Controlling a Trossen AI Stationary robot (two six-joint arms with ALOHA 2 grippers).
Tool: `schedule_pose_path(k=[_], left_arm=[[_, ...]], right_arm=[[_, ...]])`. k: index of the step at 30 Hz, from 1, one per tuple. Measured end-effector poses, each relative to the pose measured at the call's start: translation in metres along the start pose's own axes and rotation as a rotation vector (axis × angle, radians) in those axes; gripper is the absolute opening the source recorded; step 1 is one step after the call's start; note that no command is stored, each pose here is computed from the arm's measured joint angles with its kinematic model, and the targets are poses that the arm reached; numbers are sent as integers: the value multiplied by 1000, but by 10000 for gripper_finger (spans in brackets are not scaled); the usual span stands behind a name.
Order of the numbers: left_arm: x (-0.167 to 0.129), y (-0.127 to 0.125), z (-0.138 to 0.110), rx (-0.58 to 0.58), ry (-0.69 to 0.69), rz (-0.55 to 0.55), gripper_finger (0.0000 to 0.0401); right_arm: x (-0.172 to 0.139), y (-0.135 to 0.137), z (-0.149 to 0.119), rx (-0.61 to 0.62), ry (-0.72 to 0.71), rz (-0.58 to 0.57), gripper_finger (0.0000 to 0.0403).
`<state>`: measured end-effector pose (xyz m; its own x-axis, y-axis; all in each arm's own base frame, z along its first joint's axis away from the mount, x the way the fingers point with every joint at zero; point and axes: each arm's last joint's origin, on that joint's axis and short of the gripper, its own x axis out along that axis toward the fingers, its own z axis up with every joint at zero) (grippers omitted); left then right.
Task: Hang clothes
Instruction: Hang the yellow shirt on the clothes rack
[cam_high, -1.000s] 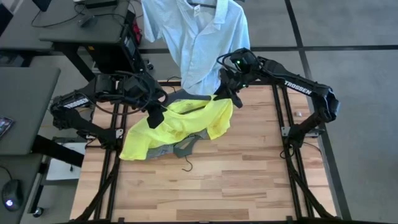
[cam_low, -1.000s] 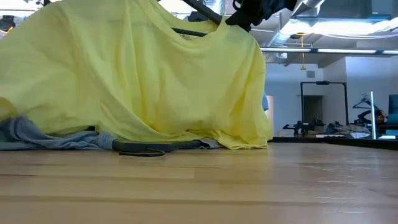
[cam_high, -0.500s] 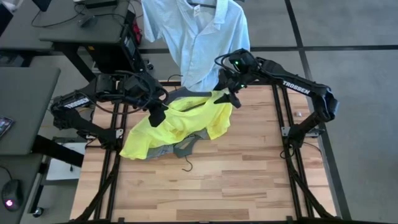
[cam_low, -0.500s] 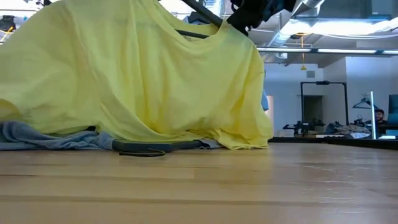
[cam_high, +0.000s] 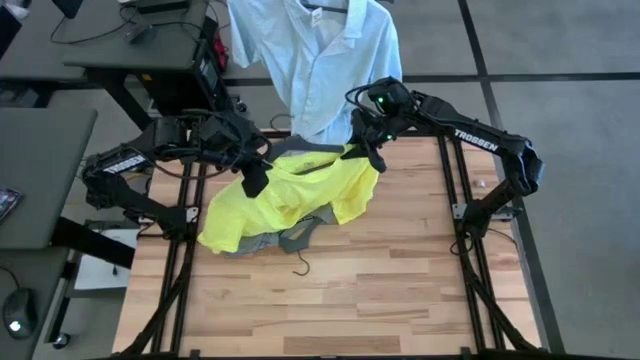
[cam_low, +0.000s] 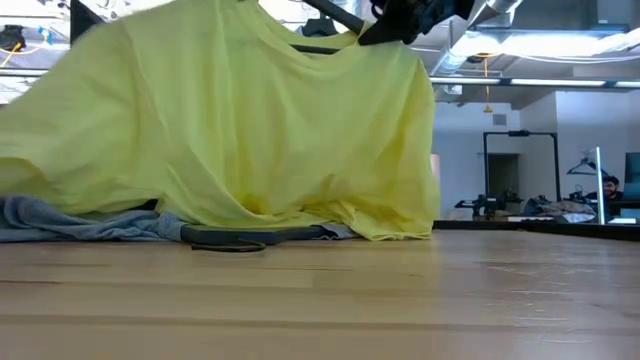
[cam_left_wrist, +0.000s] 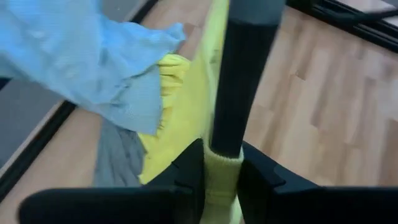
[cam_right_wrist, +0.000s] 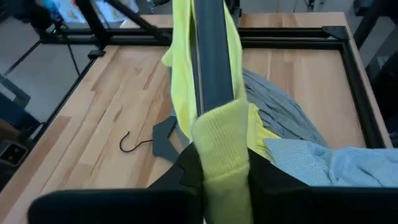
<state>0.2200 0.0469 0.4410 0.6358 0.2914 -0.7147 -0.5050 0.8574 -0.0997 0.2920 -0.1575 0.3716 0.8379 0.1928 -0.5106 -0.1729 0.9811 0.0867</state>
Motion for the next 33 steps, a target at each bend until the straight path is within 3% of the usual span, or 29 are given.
schedule_pose_path(k=[8,12,18,22,33], left_arm=[[-1,37,2,-179,48,142,140],[-17,58,15,-215,-58,235,147],[-41,80,31,-171,-201,343,147],[-46,92,32,-137,-202,395,147],[-49,106,33,-53,-188,460,148]], right_arm=[[-21,-14,8,32,-36,-86,32],[-32,-27,12,75,-104,-155,32],[-51,-48,25,120,-297,-286,32],[-55,-65,33,144,-432,-335,32],[-35,-122,71,164,-533,-356,32]])
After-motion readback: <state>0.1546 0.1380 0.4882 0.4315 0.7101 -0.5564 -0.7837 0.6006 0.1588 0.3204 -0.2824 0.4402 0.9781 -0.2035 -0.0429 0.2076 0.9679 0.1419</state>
